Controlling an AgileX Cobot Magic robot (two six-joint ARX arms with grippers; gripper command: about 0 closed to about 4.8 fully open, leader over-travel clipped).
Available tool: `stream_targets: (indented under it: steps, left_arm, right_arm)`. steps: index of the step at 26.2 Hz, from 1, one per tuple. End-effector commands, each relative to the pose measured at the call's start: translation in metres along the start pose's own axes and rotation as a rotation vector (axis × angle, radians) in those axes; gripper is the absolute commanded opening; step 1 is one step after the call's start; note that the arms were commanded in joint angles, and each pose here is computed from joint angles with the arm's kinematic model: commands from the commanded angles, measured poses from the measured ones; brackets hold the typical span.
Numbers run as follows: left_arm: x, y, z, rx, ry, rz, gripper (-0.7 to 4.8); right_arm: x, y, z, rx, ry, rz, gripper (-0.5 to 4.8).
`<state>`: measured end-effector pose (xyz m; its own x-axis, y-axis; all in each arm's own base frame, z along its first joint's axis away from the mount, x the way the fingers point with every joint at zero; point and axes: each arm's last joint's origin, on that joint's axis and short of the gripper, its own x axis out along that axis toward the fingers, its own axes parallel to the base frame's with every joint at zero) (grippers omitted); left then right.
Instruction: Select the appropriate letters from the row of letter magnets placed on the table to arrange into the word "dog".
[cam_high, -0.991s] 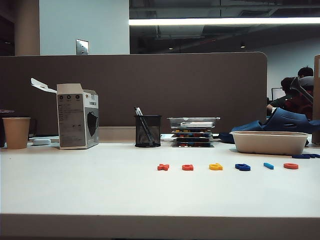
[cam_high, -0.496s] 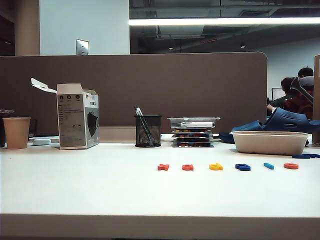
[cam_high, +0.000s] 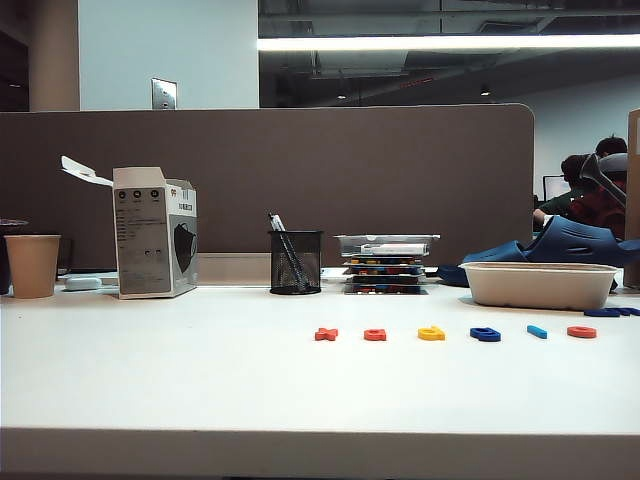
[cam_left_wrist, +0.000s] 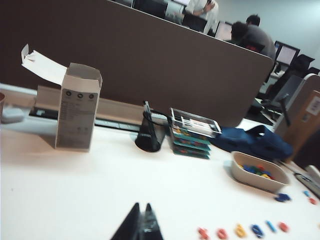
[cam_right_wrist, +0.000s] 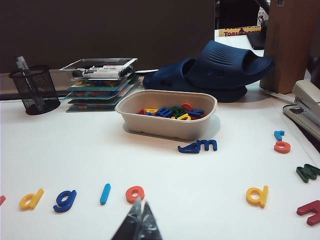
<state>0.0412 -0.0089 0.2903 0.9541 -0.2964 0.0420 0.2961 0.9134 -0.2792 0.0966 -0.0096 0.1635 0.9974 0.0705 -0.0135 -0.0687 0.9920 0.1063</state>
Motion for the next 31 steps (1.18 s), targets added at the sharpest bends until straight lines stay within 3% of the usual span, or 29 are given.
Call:
stream_targets:
  steps: [1,11,15,18,22,25,31]
  left_arm:
    - [-0.012,-0.017,0.038,-0.045,0.108,-0.041,-0.05]
    - [-0.001,-0.048,0.133,-0.138,0.344,-0.157,-0.05]
    - [0.009,-0.057,0.161,-0.15,0.38,-0.216,-0.05]
    - [0.022,-0.066,0.179,-0.21,0.434,-0.274,-0.05]
    - [0.039,-0.072,0.183,-0.337,0.561,-0.229,-0.05]
    - [0.054,-0.08,0.178,-0.385,0.656,-0.239,-0.05]
    - [0.082,-0.106,0.163,-0.341,0.698,-0.171,-0.05]
  right_arm:
    - [0.0,0.0,0.0,-0.008,-0.019,0.004,0.0]
    - [0.0,0.0,0.0,-0.006,-0.015,0.003,0.0]
    - [0.0,0.0,-0.001,-0.005,-0.008,0.003,0.0]
    - [0.0,0.0,-0.001,-0.004,-0.007,0.002,0.0]
    - [0.0,0.0,-0.002,-0.002,0.002,0.001,0.0]
    - [0.0,0.0,-0.002,-0.001,0.006,0.001,0.0]
    - [0.0,0.0,-0.002,-0.001,0.006,-0.003,0.0]
